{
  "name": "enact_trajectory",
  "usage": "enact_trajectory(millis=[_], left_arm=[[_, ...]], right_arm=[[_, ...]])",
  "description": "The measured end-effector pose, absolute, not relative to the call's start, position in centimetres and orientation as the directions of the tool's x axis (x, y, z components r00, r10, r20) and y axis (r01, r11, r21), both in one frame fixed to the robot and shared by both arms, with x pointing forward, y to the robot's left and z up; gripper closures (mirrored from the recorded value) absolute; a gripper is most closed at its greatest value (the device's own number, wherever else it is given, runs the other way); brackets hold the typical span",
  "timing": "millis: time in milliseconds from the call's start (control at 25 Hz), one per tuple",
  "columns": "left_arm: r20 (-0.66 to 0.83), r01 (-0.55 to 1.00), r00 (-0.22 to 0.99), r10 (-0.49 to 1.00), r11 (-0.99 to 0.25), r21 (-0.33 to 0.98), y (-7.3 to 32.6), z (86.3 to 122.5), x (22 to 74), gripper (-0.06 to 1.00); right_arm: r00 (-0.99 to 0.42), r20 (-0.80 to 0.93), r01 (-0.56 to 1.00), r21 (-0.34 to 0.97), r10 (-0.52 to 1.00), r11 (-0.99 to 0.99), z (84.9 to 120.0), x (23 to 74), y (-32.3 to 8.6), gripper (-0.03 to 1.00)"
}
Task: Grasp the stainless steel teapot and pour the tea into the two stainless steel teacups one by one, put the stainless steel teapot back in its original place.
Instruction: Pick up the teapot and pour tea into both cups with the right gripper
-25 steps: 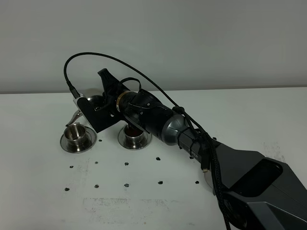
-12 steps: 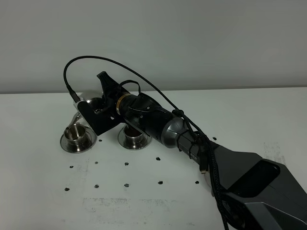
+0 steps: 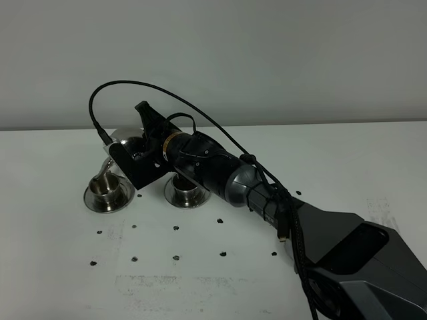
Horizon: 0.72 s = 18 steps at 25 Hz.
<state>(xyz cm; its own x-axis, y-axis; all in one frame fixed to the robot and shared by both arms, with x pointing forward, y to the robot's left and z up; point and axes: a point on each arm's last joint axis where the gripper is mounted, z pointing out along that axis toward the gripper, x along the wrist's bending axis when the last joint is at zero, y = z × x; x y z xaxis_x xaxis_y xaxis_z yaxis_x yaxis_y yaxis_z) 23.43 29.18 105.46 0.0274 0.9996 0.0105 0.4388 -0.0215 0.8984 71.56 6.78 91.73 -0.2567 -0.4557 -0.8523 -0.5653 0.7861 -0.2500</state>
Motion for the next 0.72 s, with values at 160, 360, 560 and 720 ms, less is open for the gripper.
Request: enact_trajectory(millis=[160,360,560,720], left_arm=[[0.011,0.439,0.027,1.0,-0.021,0.898,29.18,105.46,23.43,0.41],[0.011,0.439,0.027,1.0,-0.021,0.898,29.18,105.46,23.43,0.41],[0.011,0.439,0.027,1.0,-0.021,0.898,29.18,105.46,23.43,0.41],[0.011,0.439,0.027,1.0,-0.021,0.898,29.18,105.46,23.43,0.41]], right_arm=[[-0.252,-0.854,-0.559,-0.257,-0.456,0.789,91.78,71.94,6.33,0.76],[-0.245,-0.854,-0.559,-0.262,-0.459,0.787,91.82,72.05,6.22,0.76],[-0.235,-0.856,-0.558,-0.27,-0.461,0.785,91.89,72.21,6.07,0.76],[-0.232,-0.855,-0.556,-0.276,-0.465,0.784,91.9,72.29,5.97,0.76]])
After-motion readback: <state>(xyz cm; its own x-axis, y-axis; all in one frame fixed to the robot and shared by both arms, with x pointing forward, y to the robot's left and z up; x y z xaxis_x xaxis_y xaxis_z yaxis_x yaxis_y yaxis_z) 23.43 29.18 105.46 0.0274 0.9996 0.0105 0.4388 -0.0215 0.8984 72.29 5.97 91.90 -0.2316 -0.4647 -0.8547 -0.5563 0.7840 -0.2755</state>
